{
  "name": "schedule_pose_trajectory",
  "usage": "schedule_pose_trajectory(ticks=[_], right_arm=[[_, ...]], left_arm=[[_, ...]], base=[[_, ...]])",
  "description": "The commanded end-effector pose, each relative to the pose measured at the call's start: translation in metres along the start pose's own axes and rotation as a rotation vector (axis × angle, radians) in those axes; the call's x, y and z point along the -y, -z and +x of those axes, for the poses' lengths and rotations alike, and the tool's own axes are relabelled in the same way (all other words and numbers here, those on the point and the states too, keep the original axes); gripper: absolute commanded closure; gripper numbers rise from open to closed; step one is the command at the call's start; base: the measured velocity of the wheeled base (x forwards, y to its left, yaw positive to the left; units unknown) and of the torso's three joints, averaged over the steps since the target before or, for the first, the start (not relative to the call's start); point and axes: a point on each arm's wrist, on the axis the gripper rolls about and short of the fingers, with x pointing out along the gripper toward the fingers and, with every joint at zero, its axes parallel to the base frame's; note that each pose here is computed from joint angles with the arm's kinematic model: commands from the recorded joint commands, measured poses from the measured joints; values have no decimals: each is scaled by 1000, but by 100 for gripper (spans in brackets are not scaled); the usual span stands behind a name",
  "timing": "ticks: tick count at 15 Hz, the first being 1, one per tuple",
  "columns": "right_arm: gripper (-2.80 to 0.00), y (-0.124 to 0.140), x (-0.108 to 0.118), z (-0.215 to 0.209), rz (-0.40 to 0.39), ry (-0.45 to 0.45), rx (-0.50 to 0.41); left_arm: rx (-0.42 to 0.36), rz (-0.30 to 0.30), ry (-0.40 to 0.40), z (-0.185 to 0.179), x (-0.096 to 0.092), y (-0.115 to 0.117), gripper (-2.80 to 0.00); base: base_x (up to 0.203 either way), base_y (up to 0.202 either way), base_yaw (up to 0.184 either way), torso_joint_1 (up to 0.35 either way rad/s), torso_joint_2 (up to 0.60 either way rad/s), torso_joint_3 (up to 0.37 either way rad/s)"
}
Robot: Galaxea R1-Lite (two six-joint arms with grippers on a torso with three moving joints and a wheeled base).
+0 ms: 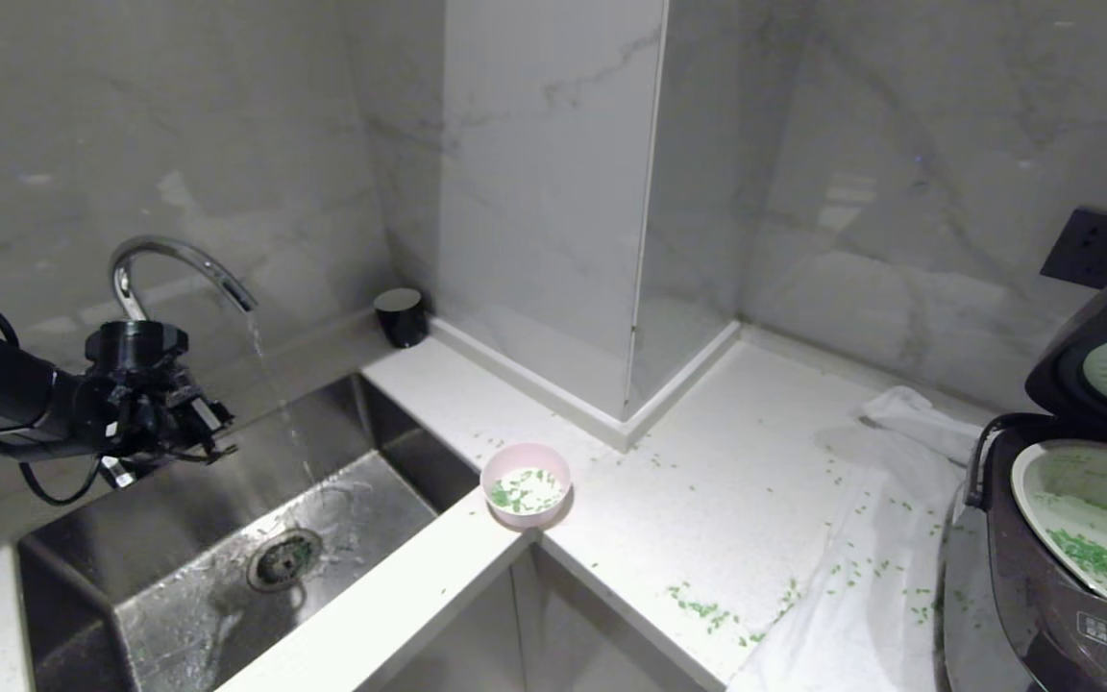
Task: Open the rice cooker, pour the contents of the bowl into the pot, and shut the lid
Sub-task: Turn on the tap, then pick up the bowl on the table
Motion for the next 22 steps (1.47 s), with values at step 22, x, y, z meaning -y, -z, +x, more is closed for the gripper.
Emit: schedule_pose_trajectory(ticks=[22], right_arm=[[0, 0, 0, 0, 1, 1, 1]], left_arm=[[-235, 583, 589, -132, 197, 182, -280]], base=[[0, 0, 0, 0, 0, 0]])
